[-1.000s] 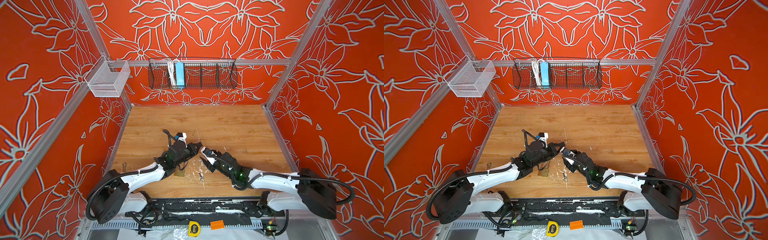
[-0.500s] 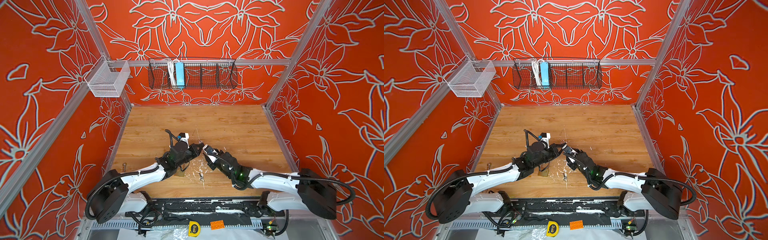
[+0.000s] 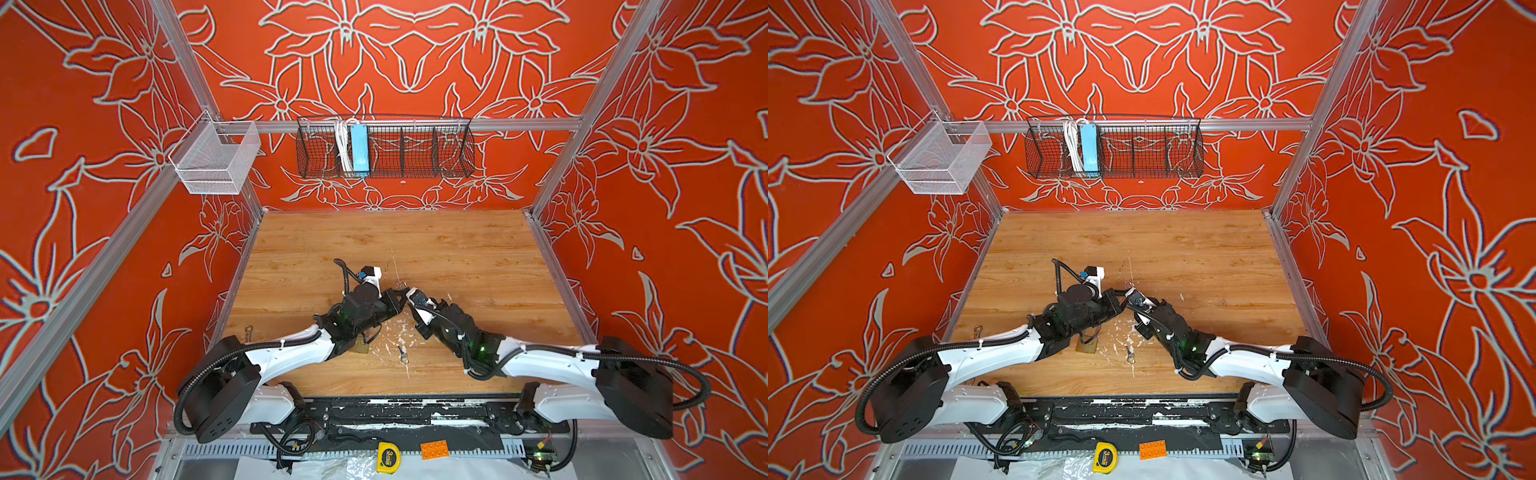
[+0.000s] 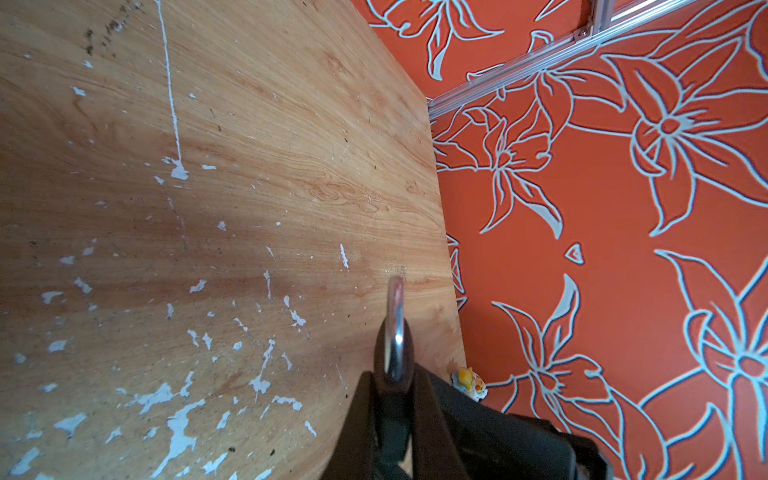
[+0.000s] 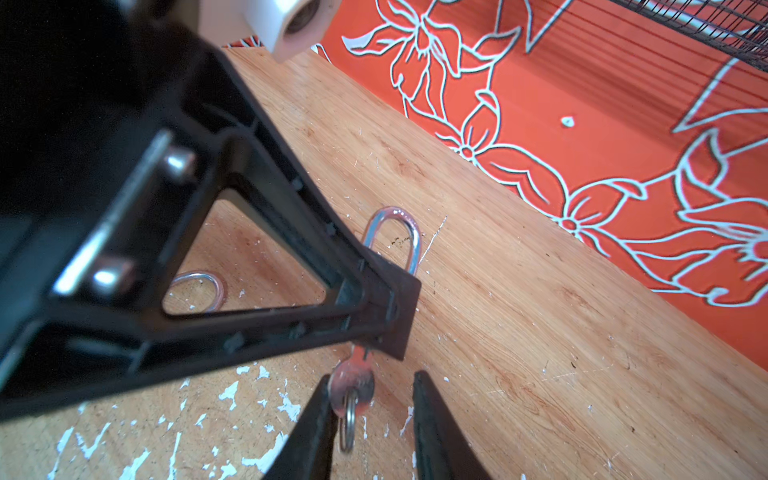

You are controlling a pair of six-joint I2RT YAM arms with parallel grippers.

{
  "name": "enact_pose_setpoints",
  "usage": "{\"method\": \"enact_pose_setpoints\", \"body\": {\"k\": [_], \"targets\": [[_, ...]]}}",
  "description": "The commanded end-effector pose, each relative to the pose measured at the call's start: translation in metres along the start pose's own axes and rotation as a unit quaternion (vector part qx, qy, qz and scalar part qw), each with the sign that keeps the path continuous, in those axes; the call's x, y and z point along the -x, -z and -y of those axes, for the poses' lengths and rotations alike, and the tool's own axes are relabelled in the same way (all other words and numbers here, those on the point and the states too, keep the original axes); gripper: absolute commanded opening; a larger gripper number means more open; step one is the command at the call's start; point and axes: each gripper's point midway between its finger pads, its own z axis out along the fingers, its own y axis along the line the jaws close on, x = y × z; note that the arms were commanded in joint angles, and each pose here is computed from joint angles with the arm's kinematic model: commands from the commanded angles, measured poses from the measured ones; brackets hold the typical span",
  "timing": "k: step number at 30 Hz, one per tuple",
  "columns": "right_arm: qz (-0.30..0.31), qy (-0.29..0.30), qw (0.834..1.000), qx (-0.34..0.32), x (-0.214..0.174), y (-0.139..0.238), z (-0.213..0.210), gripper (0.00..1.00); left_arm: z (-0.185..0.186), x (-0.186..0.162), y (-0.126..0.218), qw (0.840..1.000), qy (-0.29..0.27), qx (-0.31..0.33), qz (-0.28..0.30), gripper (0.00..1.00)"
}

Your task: Unlock with the key

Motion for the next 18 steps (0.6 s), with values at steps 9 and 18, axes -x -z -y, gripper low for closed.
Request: {"method": "enact_pose_setpoints", "body": {"k": [9,18], "targets": [[0.021,-0.015,1.000,-0.011,0.022,0.000,0.005,0.19,0.017,0.003,-0.004,1.000,-0.012,-0.018,0.004,0.00],[0.023,-0.011,1.000,0.012,0.024,0.000,-0.003,0.10,0.013,0.003,-0.007,1.000,-0.013,-0.011,0.009,0.00]]}}
